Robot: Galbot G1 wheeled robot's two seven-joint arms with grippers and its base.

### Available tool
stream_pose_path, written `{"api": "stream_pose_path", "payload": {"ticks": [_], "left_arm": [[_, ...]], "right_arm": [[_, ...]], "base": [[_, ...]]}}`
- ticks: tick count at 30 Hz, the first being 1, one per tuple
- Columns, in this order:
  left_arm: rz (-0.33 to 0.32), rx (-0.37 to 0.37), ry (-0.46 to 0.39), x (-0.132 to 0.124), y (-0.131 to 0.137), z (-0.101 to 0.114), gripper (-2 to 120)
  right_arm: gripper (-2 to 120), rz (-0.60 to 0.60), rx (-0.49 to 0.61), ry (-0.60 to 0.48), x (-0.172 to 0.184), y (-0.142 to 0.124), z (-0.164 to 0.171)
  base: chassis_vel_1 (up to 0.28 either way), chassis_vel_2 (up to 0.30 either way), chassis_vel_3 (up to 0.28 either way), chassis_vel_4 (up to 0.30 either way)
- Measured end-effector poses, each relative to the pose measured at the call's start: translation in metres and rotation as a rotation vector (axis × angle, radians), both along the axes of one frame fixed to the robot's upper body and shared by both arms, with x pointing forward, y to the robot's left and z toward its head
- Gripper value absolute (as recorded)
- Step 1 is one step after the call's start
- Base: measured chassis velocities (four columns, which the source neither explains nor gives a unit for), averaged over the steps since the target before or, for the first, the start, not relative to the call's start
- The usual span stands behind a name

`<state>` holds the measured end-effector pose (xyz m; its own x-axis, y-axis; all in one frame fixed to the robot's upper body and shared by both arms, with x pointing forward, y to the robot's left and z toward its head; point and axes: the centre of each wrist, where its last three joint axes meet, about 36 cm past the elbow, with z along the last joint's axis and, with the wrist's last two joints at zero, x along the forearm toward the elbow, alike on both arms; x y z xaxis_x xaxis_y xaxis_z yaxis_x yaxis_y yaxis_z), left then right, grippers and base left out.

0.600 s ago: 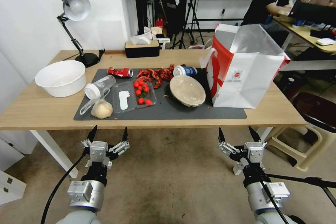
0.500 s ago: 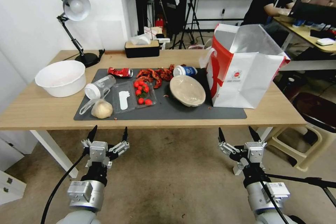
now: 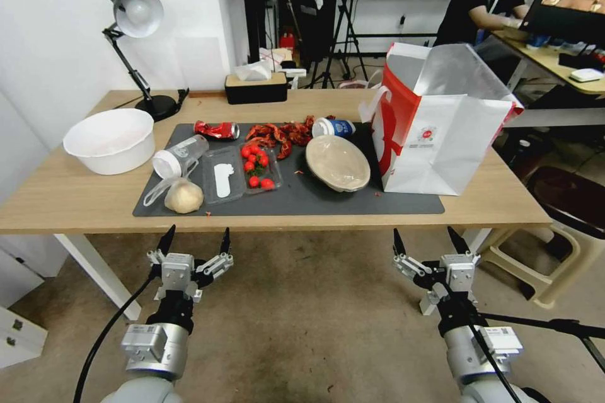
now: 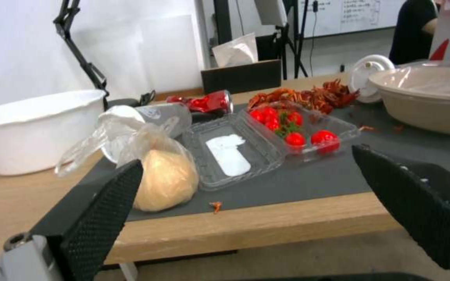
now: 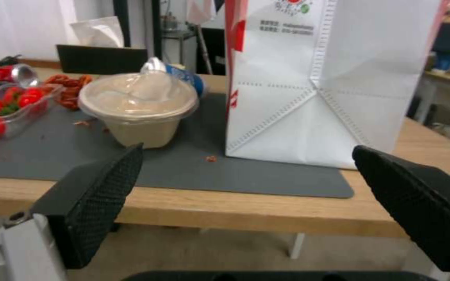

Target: Pick up the trash from the table and place it into the takeout bag.

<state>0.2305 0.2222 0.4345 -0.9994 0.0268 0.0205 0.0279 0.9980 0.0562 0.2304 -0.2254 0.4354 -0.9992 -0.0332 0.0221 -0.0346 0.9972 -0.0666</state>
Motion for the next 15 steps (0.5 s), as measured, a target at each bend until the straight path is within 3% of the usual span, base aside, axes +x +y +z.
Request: {"api": "stream_pose_path", "payload": {"ticks": [2, 3, 6, 15], "left_arm": [[0.001, -0.107, -0.004, 0.02, -0.009, 0.002, 100], [0.001, -0.107, -0.004, 0.02, -0.009, 0.002, 100], [-0.019, -0.219, 0.005, 0.042, -0.019, 0.007, 100], [-0.025, -0.224, 0.014, 0.042, -0.018, 0.007, 100]], "right_arm": [[100, 0.034, 0.023, -0.002, 0.011, -0.012, 0.005], [100, 0.034, 0.023, -0.002, 0.011, -0.012, 0.005], [100, 0.051, 0.022, -0.002, 0.013, -0.018, 0.008], [100, 0.056, 0.022, -0.001, 0.014, -0.016, 0.008]], "base": [[0.0, 0.0, 0.0, 0.0], [0.0, 0.0, 0.0, 0.0], [0.0, 0.0, 0.0, 0.0], [0.0, 0.0, 0.0, 0.0]]}}
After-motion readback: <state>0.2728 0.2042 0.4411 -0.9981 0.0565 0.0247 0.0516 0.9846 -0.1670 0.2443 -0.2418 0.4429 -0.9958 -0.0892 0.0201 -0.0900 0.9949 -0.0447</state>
